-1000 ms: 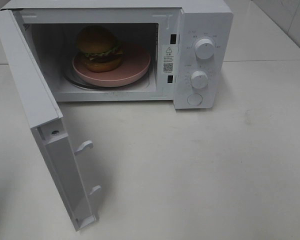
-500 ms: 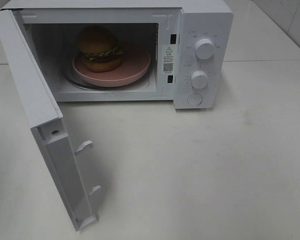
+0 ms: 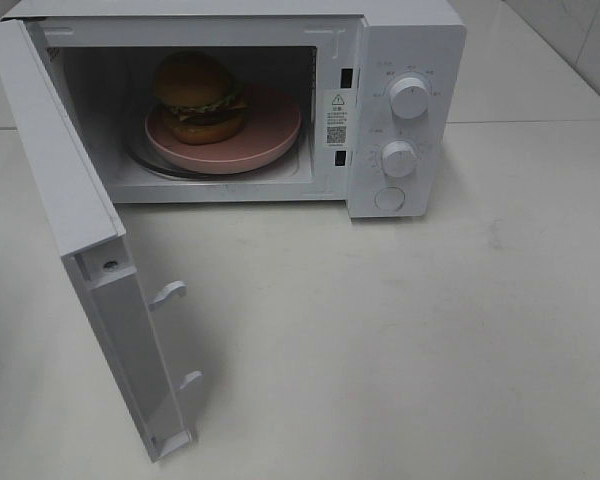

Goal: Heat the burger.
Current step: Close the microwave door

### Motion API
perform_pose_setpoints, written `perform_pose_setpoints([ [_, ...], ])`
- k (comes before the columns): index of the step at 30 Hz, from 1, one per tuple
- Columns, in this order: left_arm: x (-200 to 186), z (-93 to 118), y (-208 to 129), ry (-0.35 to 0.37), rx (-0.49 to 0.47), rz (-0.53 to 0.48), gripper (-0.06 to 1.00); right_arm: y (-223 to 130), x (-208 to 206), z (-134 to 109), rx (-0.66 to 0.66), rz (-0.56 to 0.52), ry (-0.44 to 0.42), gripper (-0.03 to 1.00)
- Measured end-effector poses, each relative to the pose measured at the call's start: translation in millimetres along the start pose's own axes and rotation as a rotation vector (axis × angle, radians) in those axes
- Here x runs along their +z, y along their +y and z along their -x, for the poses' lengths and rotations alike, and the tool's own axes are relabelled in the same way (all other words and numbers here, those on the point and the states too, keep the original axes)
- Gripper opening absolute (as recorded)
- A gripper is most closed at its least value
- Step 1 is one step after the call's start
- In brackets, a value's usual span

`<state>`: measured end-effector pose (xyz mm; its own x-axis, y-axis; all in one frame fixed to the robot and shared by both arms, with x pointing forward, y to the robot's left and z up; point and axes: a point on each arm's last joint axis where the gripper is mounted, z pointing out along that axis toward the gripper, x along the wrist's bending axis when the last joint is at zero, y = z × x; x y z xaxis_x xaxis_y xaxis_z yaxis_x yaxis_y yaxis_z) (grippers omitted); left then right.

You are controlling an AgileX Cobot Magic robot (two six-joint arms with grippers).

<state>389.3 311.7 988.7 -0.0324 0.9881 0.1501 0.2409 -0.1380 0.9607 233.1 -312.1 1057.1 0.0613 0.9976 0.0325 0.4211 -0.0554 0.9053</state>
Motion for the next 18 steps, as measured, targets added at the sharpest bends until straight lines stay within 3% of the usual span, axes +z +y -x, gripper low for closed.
perform_pose_setpoints([
  [6,14,7,-4,-0.074,-0.087,-0.021,0.0,0,0,0,0.0,0.0,0.0,0.75],
  [10,20,13,-6,-0.128,-0.092,-0.008,0.0,0,0,0,0.0,0.0,0.0,0.75],
  [15,32,29,-8,-0.299,-0.033,0.047,0.0,0,0,0,0.0,0.0,0.0,0.75],
  [18,37,35,-10,-0.362,-0.029,0.078,0.0,0,0,0,0.0,0.0,0.0,0.75],
])
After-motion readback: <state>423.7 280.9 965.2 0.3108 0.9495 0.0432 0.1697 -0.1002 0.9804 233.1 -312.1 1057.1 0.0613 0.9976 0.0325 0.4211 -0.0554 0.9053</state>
